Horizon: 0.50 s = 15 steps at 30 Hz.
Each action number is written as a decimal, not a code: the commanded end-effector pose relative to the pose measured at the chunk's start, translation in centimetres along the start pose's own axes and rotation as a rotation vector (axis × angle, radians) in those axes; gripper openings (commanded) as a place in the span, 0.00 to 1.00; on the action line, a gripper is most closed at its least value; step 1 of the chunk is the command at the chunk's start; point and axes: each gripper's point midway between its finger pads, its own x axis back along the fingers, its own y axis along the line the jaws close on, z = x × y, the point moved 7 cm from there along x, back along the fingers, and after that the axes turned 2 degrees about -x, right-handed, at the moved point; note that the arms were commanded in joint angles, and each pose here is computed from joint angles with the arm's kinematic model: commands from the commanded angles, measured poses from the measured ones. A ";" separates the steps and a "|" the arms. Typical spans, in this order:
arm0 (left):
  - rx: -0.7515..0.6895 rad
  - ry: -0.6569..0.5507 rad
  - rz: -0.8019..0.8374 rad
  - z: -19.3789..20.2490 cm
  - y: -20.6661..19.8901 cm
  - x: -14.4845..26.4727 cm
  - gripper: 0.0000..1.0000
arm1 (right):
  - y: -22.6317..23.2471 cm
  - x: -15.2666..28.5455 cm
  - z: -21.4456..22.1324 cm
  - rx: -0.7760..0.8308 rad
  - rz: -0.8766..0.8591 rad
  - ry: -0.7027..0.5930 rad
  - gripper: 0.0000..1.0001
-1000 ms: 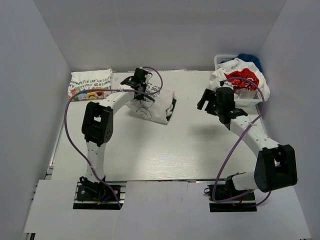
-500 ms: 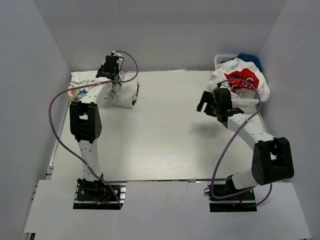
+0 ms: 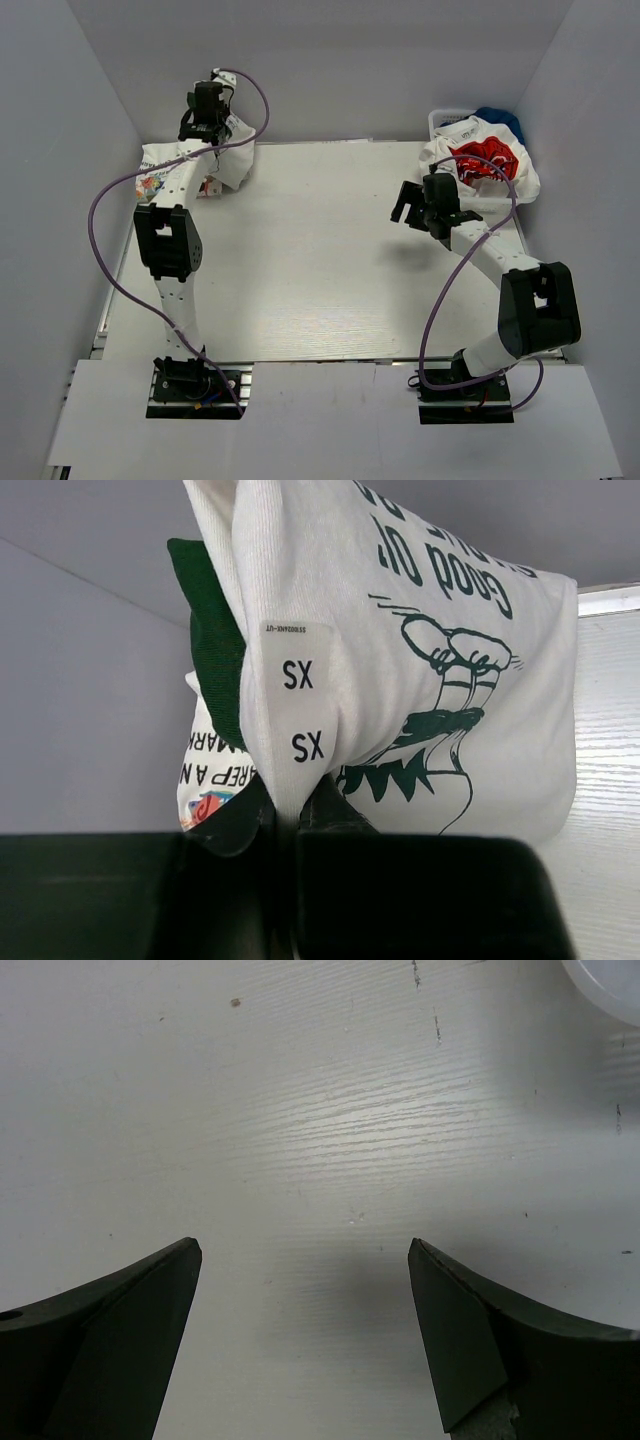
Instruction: Fold and stack the t-shirts
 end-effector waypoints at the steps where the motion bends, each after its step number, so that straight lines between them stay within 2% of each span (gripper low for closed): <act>1: 0.046 -0.102 -0.046 -3.4 3.6 2.4 0.00 | 0.9 0.7 -2.1 0.008 -0.037 -0.072 0.90; 4: 0.041 -0.065 -0.064 -2.0 3.7 1.7 0.00 | 0.9 0.8 -2.2 0.009 -0.042 -0.078 0.90; 8: 0.083 -0.034 -0.140 -0.5 7.6 0.8 0.00 | 1.0 0.4 -2.1 0.002 -0.044 -0.070 0.90; 12: 0.119 -0.001 -0.129 2.4 9.4 -1.9 0.00 | 1.2 -0.2 -2.0 0.002 -0.049 -0.047 0.90; 15: 0.104 0.038 -0.116 5.4 8.5 -5.2 0.00 | 1.4 -0.9 -1.8 0.007 -0.056 -0.027 0.90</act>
